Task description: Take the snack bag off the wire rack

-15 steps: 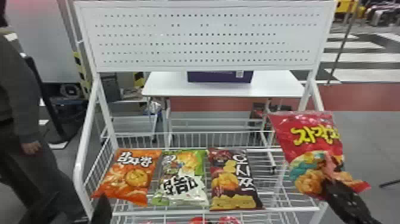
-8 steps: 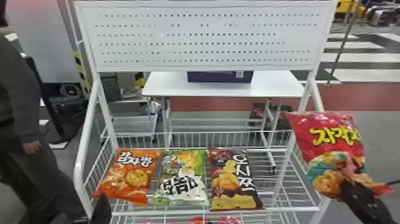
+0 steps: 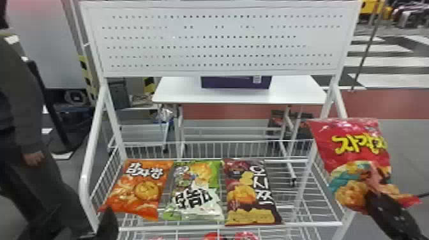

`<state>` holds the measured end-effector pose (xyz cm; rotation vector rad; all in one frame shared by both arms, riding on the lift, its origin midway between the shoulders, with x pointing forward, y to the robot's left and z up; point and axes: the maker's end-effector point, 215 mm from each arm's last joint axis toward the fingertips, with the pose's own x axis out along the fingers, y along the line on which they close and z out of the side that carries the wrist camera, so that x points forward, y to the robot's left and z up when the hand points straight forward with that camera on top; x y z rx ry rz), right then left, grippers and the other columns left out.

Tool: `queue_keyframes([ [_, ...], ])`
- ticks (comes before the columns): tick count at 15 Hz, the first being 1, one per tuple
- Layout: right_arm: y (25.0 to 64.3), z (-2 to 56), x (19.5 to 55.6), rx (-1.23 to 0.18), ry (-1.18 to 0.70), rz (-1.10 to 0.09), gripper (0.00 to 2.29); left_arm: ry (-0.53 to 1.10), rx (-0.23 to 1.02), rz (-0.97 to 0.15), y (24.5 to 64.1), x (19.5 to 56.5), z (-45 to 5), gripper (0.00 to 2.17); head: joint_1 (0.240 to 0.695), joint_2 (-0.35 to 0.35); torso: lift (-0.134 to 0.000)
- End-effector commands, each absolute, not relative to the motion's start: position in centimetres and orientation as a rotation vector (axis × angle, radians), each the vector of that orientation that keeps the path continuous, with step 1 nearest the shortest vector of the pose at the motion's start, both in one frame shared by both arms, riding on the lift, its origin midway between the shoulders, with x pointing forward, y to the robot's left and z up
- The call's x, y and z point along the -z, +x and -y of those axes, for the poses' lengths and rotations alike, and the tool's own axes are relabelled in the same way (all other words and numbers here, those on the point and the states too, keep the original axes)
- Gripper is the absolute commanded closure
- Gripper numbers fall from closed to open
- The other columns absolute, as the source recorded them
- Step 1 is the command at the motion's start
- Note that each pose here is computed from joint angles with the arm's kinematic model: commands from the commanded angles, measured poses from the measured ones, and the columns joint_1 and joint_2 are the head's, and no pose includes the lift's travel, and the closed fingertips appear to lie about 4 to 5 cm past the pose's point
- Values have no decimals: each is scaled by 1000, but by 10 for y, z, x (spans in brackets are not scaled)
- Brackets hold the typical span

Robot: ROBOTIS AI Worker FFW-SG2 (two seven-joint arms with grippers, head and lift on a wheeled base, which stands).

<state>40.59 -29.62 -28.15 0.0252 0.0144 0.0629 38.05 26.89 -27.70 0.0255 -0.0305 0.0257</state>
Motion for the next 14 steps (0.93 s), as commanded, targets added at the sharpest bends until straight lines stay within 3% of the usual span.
queue_keyframes([
  [1, 406, 296, 281, -64, 26, -14, 2017, 24, -25, 33, 381, 276, -268, 134, 499, 0, 0],
  [14, 405, 296, 280, -65, 26, -12, 2017, 25, -25, 35, 379, 274, -269, 134, 499, 0, 0],
])
